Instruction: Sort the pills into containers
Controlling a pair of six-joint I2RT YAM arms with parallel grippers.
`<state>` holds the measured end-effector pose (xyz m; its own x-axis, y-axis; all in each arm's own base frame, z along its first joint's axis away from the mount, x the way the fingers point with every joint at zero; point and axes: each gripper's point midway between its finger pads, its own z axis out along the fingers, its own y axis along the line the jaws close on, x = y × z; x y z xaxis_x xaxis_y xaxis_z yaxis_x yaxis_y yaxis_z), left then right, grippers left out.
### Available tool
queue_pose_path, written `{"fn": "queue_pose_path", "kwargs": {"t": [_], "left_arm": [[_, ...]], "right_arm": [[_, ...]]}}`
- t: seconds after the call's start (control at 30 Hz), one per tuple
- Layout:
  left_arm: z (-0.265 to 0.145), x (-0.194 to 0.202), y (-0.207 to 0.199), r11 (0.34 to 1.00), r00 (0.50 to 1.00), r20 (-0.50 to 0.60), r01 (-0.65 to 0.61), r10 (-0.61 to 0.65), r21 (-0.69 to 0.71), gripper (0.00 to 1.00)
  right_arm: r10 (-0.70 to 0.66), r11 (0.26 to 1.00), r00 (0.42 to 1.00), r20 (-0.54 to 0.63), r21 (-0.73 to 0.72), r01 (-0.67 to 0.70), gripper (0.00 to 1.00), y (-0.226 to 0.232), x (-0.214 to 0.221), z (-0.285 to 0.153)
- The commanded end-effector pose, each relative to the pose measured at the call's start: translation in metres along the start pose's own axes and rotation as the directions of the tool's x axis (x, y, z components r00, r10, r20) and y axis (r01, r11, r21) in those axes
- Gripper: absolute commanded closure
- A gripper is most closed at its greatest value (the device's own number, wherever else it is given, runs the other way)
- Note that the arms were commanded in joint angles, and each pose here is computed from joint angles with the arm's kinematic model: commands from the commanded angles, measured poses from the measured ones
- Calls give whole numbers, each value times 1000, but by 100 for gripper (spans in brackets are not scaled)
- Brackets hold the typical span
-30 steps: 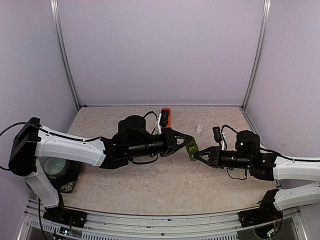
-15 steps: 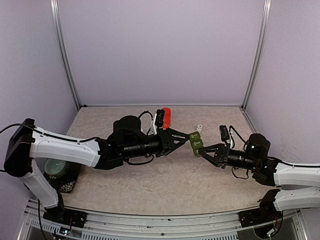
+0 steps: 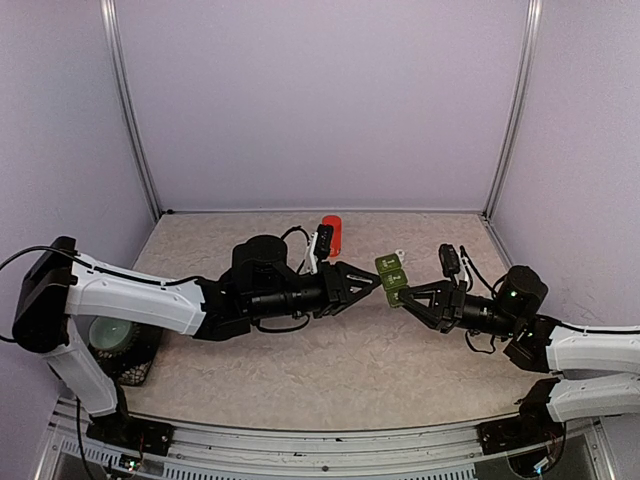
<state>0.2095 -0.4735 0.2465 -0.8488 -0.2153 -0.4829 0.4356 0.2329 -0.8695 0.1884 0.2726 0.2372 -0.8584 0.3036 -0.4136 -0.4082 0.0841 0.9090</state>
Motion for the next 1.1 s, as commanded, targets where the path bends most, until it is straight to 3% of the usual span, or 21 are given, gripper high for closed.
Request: {"fn": "queue_pose_path", "kwargs": {"t": [0.0,0.87,1.07], "left_arm": [[4,-12,-19,998,1000,22,-18,17,60,61],[16,-6,-24,997,1000,-13,-13,14,81,64],[15,-7,-28,995,1000,-8,-12,13,98,70]], "right_arm": [[-20,1000,1000,3,8,20,100,0,-2,0],[-38,999,999,-5,14,38,100,4,-5,7],[-66,996,998,-10,53,67,100,-1,-3,10]]}}
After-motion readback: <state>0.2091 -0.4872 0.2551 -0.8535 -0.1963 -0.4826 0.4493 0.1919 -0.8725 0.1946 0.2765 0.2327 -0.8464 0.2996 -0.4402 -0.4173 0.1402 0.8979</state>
